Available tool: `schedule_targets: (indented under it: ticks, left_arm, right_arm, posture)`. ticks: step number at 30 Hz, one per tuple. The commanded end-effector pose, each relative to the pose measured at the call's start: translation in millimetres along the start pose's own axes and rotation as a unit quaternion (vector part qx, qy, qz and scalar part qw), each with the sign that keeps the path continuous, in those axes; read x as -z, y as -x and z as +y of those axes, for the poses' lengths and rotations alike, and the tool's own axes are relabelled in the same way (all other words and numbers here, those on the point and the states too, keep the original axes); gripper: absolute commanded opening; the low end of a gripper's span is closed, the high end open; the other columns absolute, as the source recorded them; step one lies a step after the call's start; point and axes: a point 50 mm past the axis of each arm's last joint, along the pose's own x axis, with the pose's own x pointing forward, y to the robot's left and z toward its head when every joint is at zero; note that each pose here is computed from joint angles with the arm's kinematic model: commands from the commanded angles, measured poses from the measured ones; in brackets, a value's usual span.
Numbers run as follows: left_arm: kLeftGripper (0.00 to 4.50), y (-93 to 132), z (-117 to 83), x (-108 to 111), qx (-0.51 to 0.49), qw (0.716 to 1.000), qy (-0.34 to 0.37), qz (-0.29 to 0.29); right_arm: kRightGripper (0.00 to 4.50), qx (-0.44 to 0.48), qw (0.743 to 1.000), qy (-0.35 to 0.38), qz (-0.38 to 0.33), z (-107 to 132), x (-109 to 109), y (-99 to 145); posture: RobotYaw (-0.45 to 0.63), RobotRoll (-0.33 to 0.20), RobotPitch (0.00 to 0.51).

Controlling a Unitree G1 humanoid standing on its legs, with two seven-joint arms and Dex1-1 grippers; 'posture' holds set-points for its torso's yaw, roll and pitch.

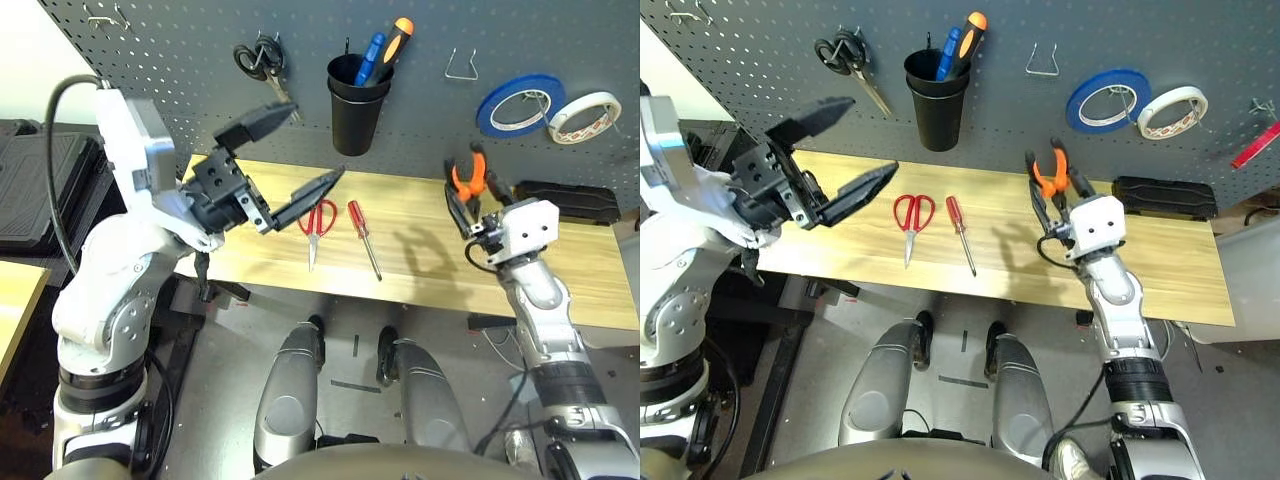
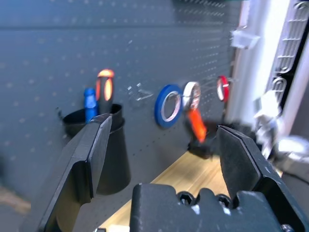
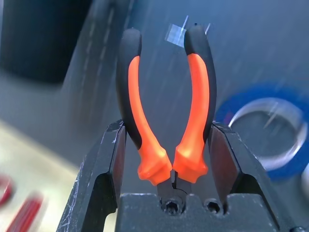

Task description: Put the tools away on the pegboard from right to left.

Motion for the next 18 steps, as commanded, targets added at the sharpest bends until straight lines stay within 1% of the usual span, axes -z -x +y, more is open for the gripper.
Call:
schedule_targets:
  ticks: [1,4,9,11,14,18]
  left_arm:
    - [4.50,-1,0,6,0.004,1.000,-0.005,0.014]
    - [4.50,-2,2,10,0.006,1.000,-0.006,0.020]
    - [4.50,-5,2,13,0.012,1.000,-0.005,0.022]
    - [4.50,-5,2,14,0.013,1.000,-0.004,0.023]
    - [4.50,-5,2,17,0.016,0.999,-0.004,0.027]
    - [4.50,-6,2,18,0.017,0.999,-0.008,0.030]
  right_arm:
    - [2.76,0.046,0.998,0.009,-0.045,-12,-19,-11]
    - [2.76,0.055,0.994,0.010,-0.090,-10,-36,-28]
    - [2.76,0.064,0.988,0.002,-0.141,-6,-60,-49]
    - [2.76,0.066,0.986,-0.003,-0.155,-5,-66,-55]
    - [2.76,0.076,0.980,-0.015,-0.183,1,-77,-76]
    - [2.76,0.088,0.974,-0.034,-0.205,8,-86,-101]
  posture:
    - [0.26,0.000,0.234]
    - [0.23,0.000,0.228]
    - [0.22,0.000,0.223]
    - [0.22,0.000,0.222]
    - [0.21,0.000,0.226]
    - [0.22,0.000,0.227]
